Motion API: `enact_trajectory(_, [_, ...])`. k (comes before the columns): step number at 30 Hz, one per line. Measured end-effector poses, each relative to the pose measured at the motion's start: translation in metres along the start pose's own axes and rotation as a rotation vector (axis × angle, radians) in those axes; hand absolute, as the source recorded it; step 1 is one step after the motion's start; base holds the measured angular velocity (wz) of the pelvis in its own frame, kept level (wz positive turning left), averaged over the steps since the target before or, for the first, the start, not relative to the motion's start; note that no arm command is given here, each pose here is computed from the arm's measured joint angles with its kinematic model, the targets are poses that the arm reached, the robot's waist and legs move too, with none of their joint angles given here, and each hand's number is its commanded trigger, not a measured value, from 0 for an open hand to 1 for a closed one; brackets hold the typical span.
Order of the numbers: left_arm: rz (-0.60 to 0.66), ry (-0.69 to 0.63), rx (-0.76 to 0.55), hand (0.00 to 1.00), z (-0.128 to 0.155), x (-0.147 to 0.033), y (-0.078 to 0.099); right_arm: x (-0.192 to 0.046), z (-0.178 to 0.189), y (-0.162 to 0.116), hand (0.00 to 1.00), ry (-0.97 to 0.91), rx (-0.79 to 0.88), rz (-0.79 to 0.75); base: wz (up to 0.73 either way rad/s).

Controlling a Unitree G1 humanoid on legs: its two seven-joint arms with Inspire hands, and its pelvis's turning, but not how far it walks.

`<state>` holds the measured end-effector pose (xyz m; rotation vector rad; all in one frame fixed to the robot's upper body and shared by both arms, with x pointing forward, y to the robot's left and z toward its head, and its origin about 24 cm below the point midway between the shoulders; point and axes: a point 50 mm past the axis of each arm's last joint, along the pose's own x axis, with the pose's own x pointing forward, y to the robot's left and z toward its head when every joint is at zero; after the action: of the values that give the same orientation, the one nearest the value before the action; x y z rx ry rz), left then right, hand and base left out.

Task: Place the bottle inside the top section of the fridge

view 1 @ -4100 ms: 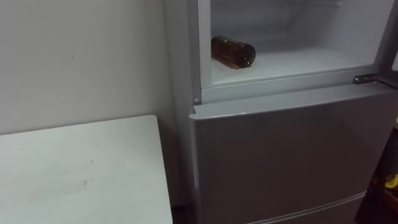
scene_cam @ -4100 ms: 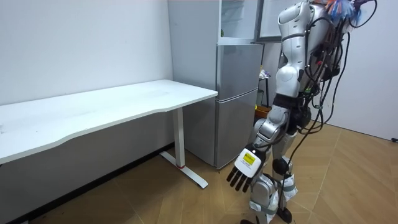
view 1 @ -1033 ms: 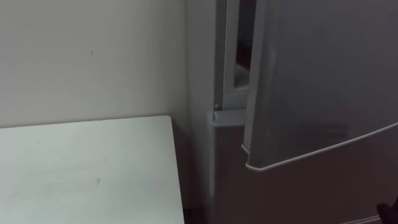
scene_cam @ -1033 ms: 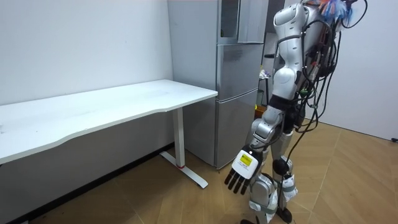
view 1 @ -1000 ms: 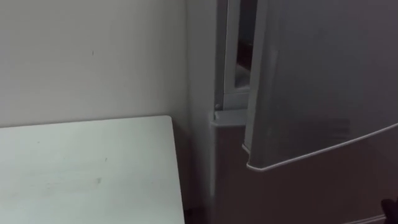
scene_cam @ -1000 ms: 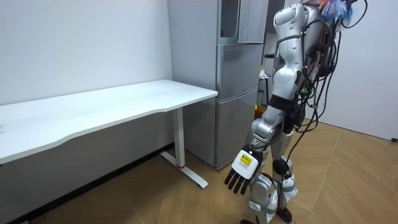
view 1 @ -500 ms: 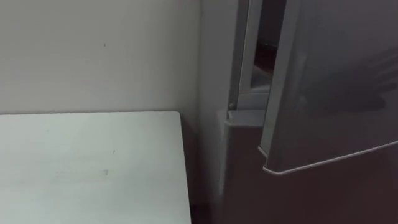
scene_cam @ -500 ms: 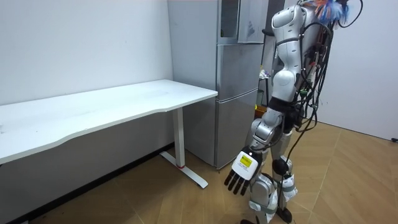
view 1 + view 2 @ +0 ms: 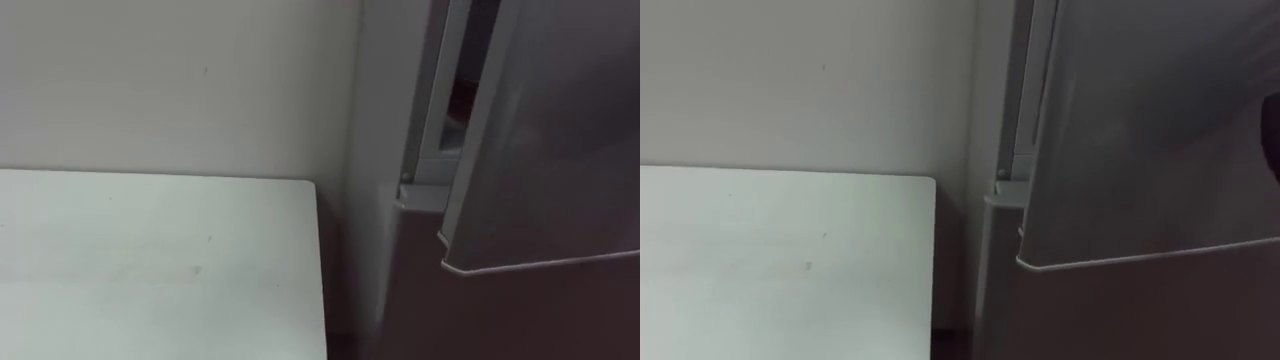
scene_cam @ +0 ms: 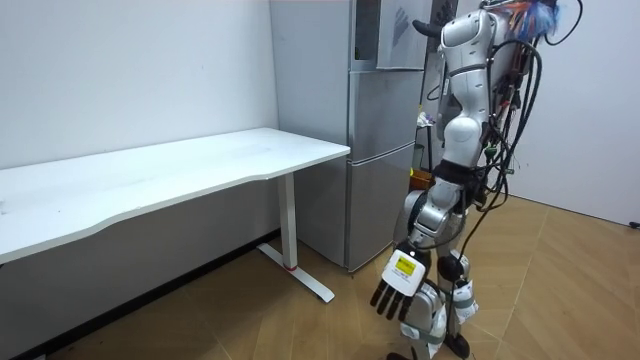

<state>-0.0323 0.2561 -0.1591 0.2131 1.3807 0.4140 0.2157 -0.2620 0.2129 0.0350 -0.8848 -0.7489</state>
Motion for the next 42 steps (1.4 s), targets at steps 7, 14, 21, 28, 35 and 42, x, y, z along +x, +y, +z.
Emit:
enact_trajectory(7, [-0.008, 0.026, 0.021, 0.00, -0.002, 0.000, 0.001, 0.000, -0.008, 0.004, 0.00, 0.028, -0.013, 0.039, 0.14])
enact_trajectory(14, [-0.039, 0.006, 0.042, 0.00, 0.007, 0.002, 0.001, 0.005, -0.018, 0.008, 0.00, 0.053, -0.025, 0.058, 0.05])
enact_trajectory(21, [-0.028, -0.004, 0.059, 0.00, 0.011, 0.003, 0.007, 0.003, -0.026, 0.017, 0.00, 0.060, -0.059, 0.079, 0.00])
enact_trajectory(28, [-0.031, -0.001, 0.081, 0.00, 0.009, 0.003, 0.007, 0.002, -0.034, 0.019, 0.00, 0.048, -0.156, 0.114, 0.02])
enact_trajectory(35, [-0.048, -0.006, 0.148, 0.00, 0.017, 0.004, 0.006, 0.003, -0.042, 0.021, 0.00, 0.052, -0.205, 0.130, 0.00])
enact_trajectory(42, [-0.065, 0.011, 0.172, 0.00, 0.018, 0.005, 0.006, 0.004, -0.057, 0.022, 0.00, 0.092, -0.280, 0.176, 0.00])
